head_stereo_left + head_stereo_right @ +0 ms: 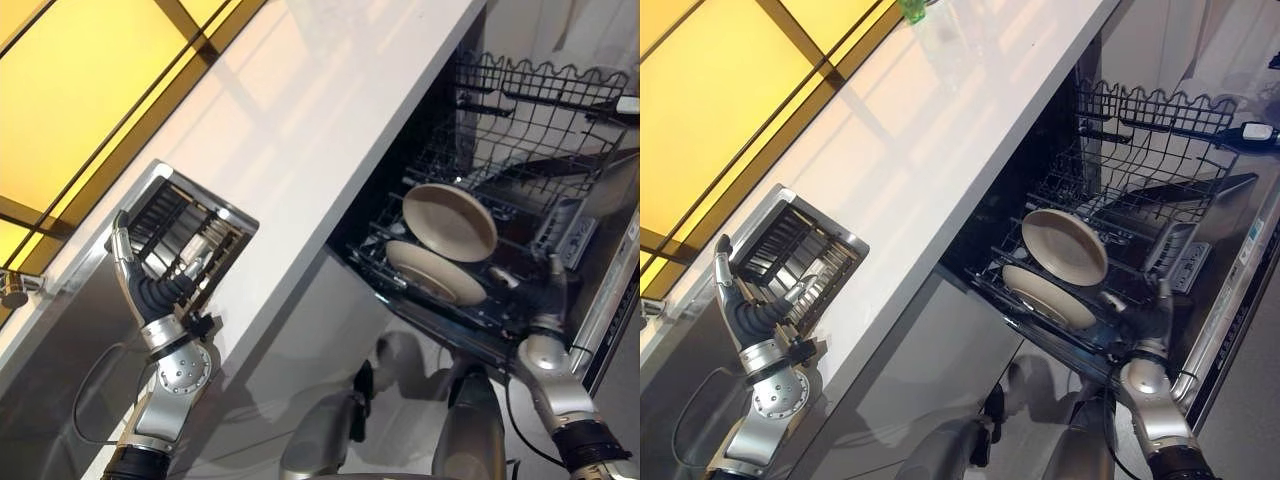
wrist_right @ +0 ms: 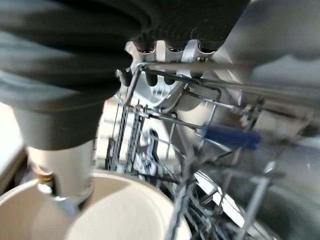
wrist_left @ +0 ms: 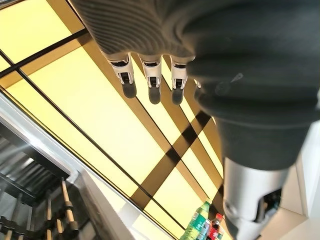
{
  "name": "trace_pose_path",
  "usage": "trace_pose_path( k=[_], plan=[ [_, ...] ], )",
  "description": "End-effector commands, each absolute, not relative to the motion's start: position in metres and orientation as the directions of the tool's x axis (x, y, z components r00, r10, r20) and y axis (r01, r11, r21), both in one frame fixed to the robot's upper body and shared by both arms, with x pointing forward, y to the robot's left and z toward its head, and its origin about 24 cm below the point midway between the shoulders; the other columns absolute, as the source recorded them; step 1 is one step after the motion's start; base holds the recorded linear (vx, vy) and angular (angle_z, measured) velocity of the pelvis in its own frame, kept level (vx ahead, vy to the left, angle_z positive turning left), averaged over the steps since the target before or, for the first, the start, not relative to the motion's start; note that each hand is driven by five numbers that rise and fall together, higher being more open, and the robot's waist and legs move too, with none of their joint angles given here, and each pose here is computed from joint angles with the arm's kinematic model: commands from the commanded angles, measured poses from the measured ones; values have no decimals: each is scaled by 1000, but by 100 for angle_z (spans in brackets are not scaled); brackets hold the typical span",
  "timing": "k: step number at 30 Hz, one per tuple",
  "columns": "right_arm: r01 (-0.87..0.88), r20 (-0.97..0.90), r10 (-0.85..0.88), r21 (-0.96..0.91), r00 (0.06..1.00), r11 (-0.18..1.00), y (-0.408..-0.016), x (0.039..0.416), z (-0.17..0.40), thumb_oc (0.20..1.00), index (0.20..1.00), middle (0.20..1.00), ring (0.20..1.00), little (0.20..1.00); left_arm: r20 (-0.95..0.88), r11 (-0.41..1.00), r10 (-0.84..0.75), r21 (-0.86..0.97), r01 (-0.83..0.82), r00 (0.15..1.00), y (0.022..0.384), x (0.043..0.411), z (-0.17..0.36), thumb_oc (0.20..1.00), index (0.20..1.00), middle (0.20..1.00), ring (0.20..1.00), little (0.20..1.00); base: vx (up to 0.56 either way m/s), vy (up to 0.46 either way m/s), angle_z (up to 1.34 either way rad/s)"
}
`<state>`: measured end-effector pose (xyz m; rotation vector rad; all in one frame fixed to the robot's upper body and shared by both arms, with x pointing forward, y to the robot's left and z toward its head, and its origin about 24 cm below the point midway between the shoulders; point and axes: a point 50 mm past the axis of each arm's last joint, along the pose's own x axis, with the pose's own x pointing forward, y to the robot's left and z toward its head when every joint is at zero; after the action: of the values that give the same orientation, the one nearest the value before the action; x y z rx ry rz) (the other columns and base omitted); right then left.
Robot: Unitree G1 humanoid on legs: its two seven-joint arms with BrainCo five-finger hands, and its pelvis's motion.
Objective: Pick up plates and place into dishwasher.
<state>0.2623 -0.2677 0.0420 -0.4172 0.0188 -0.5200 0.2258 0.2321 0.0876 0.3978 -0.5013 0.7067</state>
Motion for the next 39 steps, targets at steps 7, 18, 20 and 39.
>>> trace_pose_path(
  k=[7,18,20,39],
  plan=[
    [614,350,-512,-558,784,558,-241,297,94,1000,1000,1000,1000,1000,590,698,499,160,-698,635,237,217,97,1000,1000,1000,1000,1000,34,-9,35],
    [619,302,-542,-450,784,644,-240,289,88,1000,1000,1000,1000,1000,574,699,499,175,-693,649,238,212,94,1000,1000,1000,1000,1000,18,19,25],
    [664,329,-578,-410,747,625,-239,288,91,1000,1000,1000,1000,1000,569,703,498,177,-689,654,237,213,92,1000,1000,1000,1000,1000,13,77,10],
    [566,338,-477,-245,811,787,-191,322,120,1000,1000,1000,1000,1000,562,723,515,122,-680,648,234,214,89,1000,1000,1000,1000,1000,-29,59,1]
  ],
)
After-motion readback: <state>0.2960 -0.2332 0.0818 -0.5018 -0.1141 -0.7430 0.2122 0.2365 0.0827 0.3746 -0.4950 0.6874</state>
